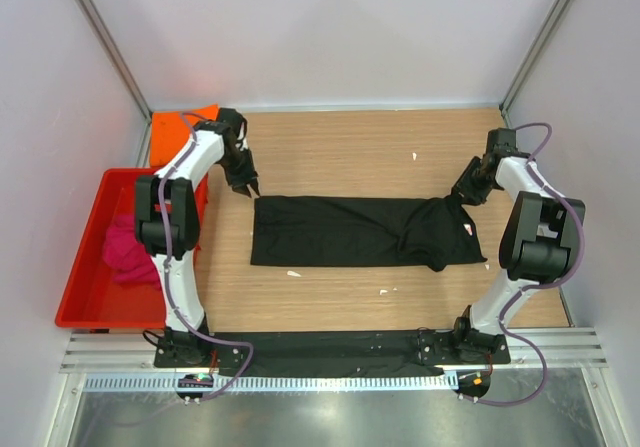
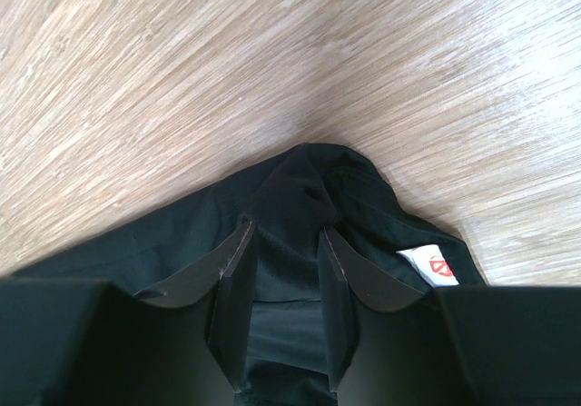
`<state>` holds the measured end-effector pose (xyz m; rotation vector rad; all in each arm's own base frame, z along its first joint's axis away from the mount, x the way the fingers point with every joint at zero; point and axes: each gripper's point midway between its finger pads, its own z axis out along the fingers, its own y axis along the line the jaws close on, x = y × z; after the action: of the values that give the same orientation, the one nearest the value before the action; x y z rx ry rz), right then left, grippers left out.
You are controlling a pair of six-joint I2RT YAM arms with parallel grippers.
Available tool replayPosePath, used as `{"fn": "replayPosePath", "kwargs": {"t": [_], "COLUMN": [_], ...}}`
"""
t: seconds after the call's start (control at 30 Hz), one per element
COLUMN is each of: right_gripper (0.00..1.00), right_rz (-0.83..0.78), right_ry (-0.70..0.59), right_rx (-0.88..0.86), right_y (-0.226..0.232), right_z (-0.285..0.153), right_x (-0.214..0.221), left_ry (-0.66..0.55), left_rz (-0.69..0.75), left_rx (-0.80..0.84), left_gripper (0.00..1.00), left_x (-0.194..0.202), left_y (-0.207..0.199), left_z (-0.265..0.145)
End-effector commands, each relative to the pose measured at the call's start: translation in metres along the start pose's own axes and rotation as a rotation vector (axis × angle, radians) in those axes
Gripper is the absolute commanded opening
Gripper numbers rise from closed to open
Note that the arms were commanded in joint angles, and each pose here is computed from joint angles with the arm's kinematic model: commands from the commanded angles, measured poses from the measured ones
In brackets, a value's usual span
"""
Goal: Fold and stack the t-shirts
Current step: Fold the tshirt
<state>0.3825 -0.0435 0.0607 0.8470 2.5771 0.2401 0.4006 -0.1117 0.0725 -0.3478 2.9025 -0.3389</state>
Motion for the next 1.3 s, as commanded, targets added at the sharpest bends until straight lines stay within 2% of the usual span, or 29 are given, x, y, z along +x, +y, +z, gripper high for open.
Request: {"fn": "replayPosePath", "kwargs": {"t": [0.0, 0.13, 0.37, 0.63, 0.93, 1.07, 1.1, 1.13, 1.23, 1.27], "right_gripper": [0.38, 0.38, 0.38, 0.37, 0.35, 0.3, 0.27, 0.24, 0.11, 0.06], "right_rz": [0.0, -0.002, 0.005, 0.009, 0.01, 0.024, 0.032, 0.035, 0.058, 0.062], "right_ry": [-0.019, -0.013, -0.011, 0.003, 0.015, 0.023, 0.021, 0.019, 0.007, 0.006], "right_rx": [-0.022, -0.035, -0.062, -0.072, -0.058, -0.074, -0.075, -0.078, -0.071, -0.068], "right_y": [0.008, 0.01, 0.016, 0.016, 0.012, 0.017, 0.018, 0.019, 0.019, 0.019], "right_z": [-0.005, -0.006, -0.008, -0.006, 0.003, 0.007, 0.006, 0.007, 0.006, 0.006], "right_x": [-0.011, -0.012, -0.016, -0.01, -0.011, -0.014, -0.015, -0.016, -0.023, -0.023], "left_ry": [0.027, 0.059, 0.069, 0.083, 0.095, 0.112, 0.11, 0.106, 0.097, 0.09], "left_rz": [-0.032, -0.058, -0.071, -0.043, -0.037, -0.04, -0.041, -0.041, -0.04, -0.037], "left_rx": [-0.019, -0.01, 0.075, 0.112, 0.124, 0.118, 0.117, 0.116, 0.119, 0.119], "left_gripper": [0.26, 0.28, 0.41, 0.36, 0.35, 0.23, 0.19, 0.09, 0.0, 0.0], "left_x": [-0.003, 0.006, 0.026, 0.035, 0.039, 0.042, 0.042, 0.041, 0.041, 0.04], "left_y": [0.007, 0.006, -0.004, -0.012, -0.018, -0.017, -0.017, -0.016, -0.018, -0.018], "left_z": [0.011, 0.016, 0.006, 0.009, 0.01, 0.013, 0.012, 0.011, 0.006, 0.004]}}
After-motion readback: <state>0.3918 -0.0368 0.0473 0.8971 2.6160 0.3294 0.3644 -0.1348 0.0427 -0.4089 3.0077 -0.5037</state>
